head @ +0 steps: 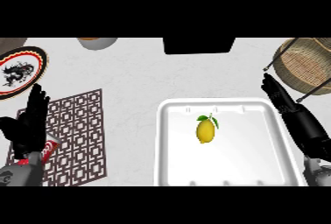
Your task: Pick the lemon from the tray and place it in the tiered basket
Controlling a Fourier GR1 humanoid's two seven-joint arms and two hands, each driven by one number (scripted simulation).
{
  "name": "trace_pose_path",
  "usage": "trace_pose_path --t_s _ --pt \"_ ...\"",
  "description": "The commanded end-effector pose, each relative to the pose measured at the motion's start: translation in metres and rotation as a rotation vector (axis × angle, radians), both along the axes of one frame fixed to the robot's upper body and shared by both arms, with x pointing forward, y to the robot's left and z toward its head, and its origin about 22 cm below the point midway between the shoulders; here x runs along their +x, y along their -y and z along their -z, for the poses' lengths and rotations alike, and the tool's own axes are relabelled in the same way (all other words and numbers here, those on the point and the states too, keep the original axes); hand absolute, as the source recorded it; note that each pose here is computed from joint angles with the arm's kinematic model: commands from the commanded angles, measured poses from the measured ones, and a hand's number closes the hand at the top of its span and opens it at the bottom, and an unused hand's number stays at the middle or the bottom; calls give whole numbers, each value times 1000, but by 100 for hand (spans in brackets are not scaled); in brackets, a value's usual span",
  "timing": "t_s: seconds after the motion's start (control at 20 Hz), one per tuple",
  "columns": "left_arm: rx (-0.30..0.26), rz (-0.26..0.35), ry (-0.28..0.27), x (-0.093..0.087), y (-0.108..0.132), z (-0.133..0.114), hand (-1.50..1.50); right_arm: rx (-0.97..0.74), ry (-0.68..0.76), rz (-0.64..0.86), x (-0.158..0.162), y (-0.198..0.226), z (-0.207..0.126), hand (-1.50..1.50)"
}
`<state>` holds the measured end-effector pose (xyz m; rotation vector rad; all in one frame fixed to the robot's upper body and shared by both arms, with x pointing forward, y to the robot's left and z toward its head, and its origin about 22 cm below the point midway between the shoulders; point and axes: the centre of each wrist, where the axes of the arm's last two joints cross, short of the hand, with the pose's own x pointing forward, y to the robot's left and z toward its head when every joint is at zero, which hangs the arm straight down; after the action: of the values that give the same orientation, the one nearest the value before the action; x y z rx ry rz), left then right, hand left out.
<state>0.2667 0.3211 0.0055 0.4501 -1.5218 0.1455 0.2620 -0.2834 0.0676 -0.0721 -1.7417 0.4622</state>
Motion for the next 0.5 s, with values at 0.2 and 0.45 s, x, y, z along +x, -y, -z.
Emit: trace_pose_path --t_s 0.2,0.45 --pt "48 230 114 16 60 -20 0 493 194 145 17 20 -19 150" --pt "-7 327 98 18 96 -20 0 834 -46 222 12 -14 35 -150"
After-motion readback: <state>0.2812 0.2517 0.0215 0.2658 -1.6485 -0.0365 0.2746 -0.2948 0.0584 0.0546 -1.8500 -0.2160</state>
